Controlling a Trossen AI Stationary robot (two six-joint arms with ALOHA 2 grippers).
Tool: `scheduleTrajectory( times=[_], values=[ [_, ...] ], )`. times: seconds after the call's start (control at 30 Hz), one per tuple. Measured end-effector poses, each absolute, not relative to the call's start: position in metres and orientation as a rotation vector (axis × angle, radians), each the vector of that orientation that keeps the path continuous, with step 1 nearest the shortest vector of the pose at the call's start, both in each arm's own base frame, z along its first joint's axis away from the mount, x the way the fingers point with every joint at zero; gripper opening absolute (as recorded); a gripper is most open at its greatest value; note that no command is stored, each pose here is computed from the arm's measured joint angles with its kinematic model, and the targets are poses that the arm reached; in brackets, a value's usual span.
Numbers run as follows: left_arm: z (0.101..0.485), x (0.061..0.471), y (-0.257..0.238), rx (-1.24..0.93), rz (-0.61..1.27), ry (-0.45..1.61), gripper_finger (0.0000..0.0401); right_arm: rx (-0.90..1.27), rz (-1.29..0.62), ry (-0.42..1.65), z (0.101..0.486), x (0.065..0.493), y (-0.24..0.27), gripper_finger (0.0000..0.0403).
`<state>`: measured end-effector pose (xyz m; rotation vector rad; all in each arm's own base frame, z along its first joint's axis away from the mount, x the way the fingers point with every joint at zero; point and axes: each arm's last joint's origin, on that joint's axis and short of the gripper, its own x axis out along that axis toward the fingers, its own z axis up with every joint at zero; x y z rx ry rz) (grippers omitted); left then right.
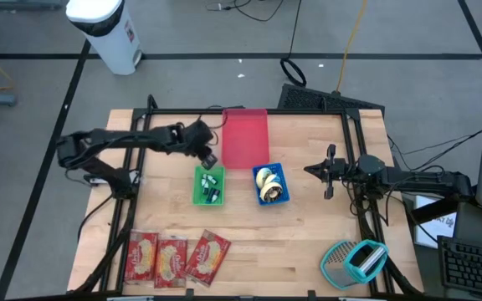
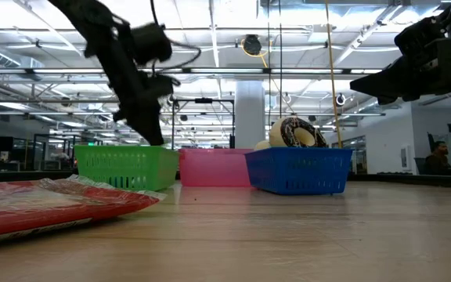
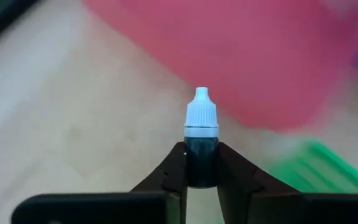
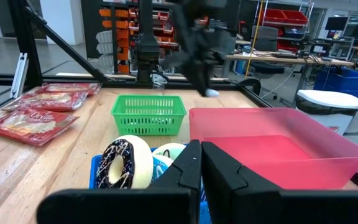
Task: Pick & Place Food Item
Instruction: Put the black food coloring bottle into the green bin
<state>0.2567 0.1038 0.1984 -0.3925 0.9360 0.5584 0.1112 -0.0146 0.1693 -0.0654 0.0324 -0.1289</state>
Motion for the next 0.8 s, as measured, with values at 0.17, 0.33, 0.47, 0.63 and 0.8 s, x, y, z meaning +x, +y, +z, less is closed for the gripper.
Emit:
scheduleTrajectory(
  times=[0.17,0.33,0.47,0.63,0.8],
  values=[
    [0.215,0.256,0.056,-0.429,0.463,0.930,0.0055,-0.065,-0.129,0.032,0.169,0.111,-0.015,0.0004],
    [0.215,0.262,0.006,-0.441,0.395,0.933,0.0052,-0.065,-0.129,0.032,0.169,0.111,-0.015,0.0004],
    [0.213,0.262,-0.023,-0.431,0.434,0.904,0.0061,-0.065,-0.129,0.032,0.169,0.111,-0.015,0.0004],
    [0.210,0.261,-0.041,-0.470,0.491,0.874,0.0056,-0.065,-0.129,0.032,0.169,0.111,-0.015,0.0004],
    [0.206,0.260,-0.044,-0.476,0.553,0.874,0.0056,-0.065,-0.129,0.031,0.169,0.111,-0.015,0.0004]
  ],
)
